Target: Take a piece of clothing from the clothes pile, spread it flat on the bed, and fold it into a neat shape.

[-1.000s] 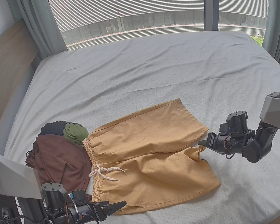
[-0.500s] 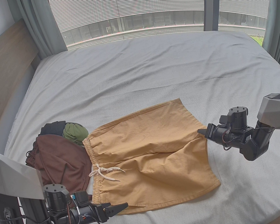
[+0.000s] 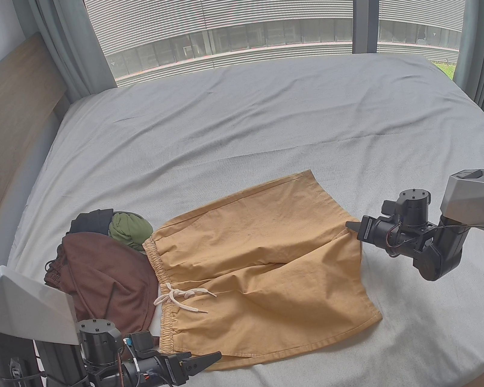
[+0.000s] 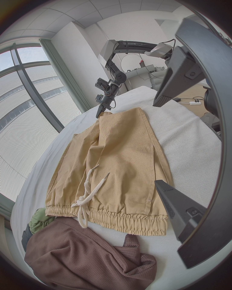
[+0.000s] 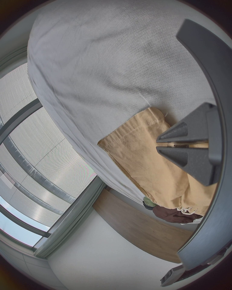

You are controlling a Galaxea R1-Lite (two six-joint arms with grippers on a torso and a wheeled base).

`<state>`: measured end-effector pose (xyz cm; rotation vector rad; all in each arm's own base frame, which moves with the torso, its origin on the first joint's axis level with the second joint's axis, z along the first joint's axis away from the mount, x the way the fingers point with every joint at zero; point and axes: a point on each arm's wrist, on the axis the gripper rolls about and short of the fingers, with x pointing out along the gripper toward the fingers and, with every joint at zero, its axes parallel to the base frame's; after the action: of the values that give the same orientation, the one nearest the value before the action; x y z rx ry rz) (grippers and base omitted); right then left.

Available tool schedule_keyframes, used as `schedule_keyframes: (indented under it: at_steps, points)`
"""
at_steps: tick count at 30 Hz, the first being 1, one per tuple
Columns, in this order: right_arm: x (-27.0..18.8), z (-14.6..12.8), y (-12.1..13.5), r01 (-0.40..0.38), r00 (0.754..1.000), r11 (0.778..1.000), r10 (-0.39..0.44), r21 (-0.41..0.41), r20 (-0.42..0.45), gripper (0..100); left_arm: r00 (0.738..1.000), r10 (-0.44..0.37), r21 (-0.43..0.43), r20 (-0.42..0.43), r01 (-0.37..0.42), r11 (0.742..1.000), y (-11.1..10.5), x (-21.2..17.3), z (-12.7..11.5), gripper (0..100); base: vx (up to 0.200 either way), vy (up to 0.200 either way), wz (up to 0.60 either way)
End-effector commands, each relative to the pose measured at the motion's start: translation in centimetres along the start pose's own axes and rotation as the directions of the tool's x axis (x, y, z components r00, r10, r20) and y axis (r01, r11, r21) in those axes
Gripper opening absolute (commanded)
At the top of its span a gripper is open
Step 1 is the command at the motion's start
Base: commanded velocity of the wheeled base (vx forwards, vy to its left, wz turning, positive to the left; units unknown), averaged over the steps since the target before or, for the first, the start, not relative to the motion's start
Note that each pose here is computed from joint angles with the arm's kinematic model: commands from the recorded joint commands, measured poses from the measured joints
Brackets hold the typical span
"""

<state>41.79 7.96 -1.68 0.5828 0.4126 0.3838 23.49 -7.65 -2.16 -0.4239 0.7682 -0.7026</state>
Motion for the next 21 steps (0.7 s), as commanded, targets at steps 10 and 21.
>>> schedule_keyframes:
  at_steps: [10, 21]
  points:
    - [0.2, -0.1, -1.4, 0.013, 1.0, 1.0, -0.013, -0.009, 0.02, 0, 1.0, 0.01, -0.01, -0.008, -0.01, 1.0, 0.4, 0.2, -0.2, 100, 0.0, 0.0, 0.0]
    - [0.1, 0.4, -1.8, 0.01, 0.999, 1.0, -0.009, -0.021, 0.054, 0, 1.0, 0.021, -0.019, -0.007, -0.021, 1.0, 0.7, 0.1, -0.3, 100, 0.0, 0.0, 0.0]
